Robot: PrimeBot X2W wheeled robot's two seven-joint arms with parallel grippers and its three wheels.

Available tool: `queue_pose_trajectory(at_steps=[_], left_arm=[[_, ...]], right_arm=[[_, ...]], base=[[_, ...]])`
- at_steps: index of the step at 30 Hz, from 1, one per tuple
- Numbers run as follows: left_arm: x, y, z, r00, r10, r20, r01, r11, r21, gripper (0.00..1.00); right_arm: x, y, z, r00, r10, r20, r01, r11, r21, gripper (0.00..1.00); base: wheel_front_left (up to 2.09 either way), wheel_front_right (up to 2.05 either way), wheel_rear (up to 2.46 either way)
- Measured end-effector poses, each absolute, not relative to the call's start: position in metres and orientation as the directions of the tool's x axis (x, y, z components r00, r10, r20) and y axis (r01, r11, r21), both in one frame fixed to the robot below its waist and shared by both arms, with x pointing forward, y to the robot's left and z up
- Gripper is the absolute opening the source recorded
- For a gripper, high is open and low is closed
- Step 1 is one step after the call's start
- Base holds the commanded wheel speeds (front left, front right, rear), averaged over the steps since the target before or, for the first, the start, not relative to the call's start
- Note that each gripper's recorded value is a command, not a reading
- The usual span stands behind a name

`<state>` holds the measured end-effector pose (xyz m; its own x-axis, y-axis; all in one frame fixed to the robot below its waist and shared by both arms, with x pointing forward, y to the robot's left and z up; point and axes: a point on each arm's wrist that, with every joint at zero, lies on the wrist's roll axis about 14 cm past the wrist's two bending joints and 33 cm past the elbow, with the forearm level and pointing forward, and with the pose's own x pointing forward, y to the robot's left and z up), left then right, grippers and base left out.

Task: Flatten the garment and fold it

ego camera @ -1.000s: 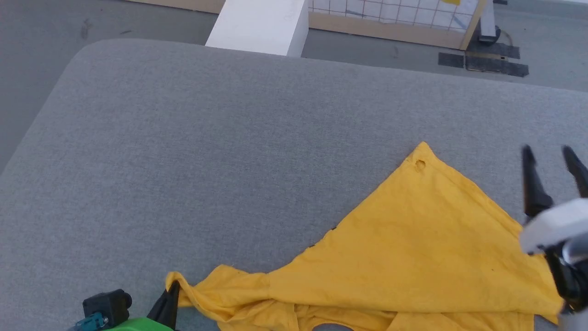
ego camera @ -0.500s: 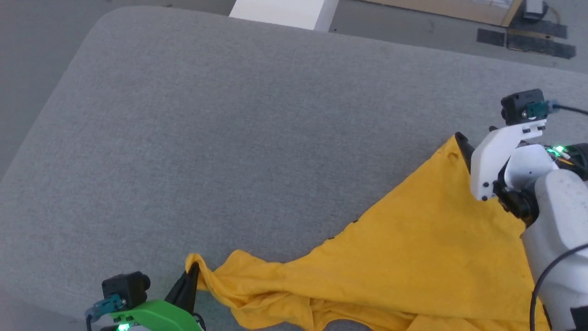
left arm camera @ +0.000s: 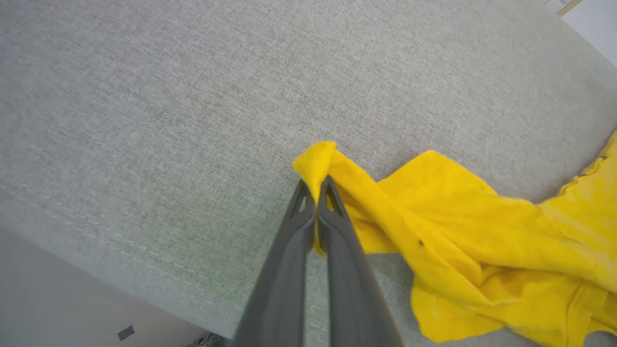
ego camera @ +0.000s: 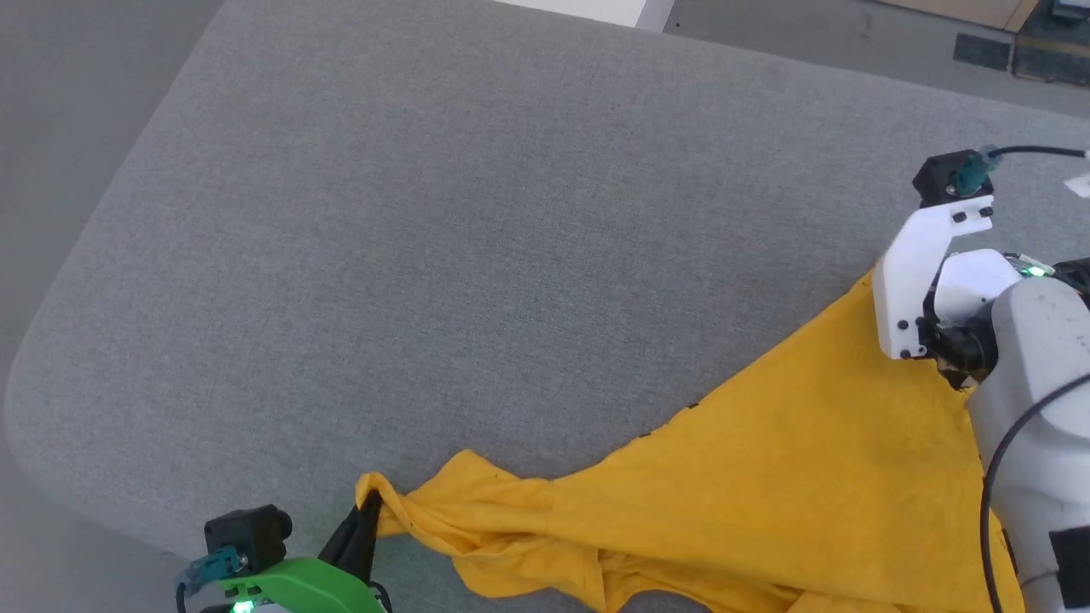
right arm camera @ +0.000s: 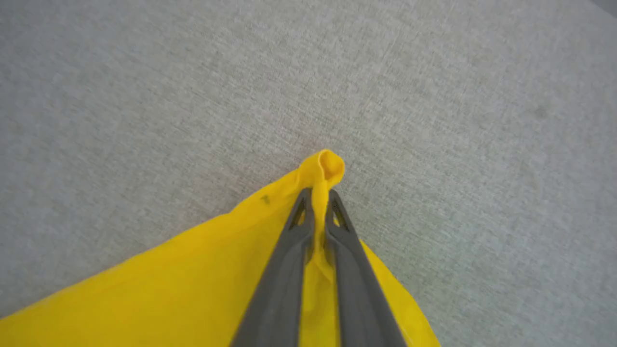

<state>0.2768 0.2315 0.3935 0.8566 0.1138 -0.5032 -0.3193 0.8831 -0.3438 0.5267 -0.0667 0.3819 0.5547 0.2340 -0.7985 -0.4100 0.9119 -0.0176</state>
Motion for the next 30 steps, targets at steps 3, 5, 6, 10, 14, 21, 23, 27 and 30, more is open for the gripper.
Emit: queue_pose_trajectory(at_steps=[3, 5, 6, 10, 14, 21, 23, 27, 30], left_arm=[[0.278, 0.23, 0.396, 0.863, 0.109, -0.493, -0.31, 0.884, -0.349, 0.0], [0.282, 0.232, 0.403, 0.88, 0.111, -0.462, -0.296, 0.889, -0.351, 0.0], [0.283, 0.232, 0.405, 0.885, 0.109, -0.453, -0.289, 0.891, -0.351, 0.0], [0.285, 0.232, 0.415, 0.902, 0.106, -0.418, -0.269, 0.897, -0.352, 0.0], [0.296, 0.233, 0.434, 0.933, 0.101, -0.346, -0.23, 0.906, -0.355, 0.0], [0.34, 0.229, 0.497, 0.99, 0.0, -0.144, -0.042, 0.956, -0.289, 0.0], [0.363, 0.229, 0.53, 0.997, -0.05, -0.056, 0.036, 0.973, -0.226, 0.0], [0.406, 0.22, 0.6, 0.984, -0.134, 0.116, 0.15, 0.978, -0.145, 0.0], [0.44, 0.212, 0.661, 0.947, -0.175, 0.268, 0.211, 0.971, -0.113, 0.0]], right_arm=[[0.531, -0.067, 0.395, 0.643, 0.265, -0.718, -0.403, 0.915, -0.024, 0.0], [0.528, -0.064, 0.417, 0.759, 0.322, -0.566, -0.394, 0.919, -0.005, 0.0], [0.525, -0.064, 0.422, 0.783, 0.334, -0.525, -0.389, 0.921, 0.006, 0.0], [0.51, -0.076, 0.439, 0.851, 0.335, -0.403, -0.351, 0.936, 0.038, 0.0], [0.488, -0.101, 0.45, 0.899, 0.289, -0.33, -0.277, 0.957, 0.083, 0.0], [0.47, -0.149, 0.503, 0.96, 0.187, -0.209, -0.178, 0.982, 0.059, 0.0], [0.47, -0.159, 0.525, 0.969, 0.17, -0.179, -0.169, 0.985, 0.025, 0.0], [0.482, -0.172, 0.573, 0.981, 0.158, -0.116, -0.166, 0.984, -0.061, 0.0], [0.502, -0.175, 0.615, 0.985, 0.161, -0.056, -0.167, 0.978, -0.122, 0.0]], base=[[0.0, 0.0, 0.0], [0.0, 0.0, 0.0], [0.0, 0.0, 0.0], [0.0, 0.0, 0.0], [0.0, 0.0, 0.0], [0.0, 0.0, 0.0], [0.0, 0.0, 0.0], [0.0, 0.0, 0.0], [0.0, 0.0, 0.0]])
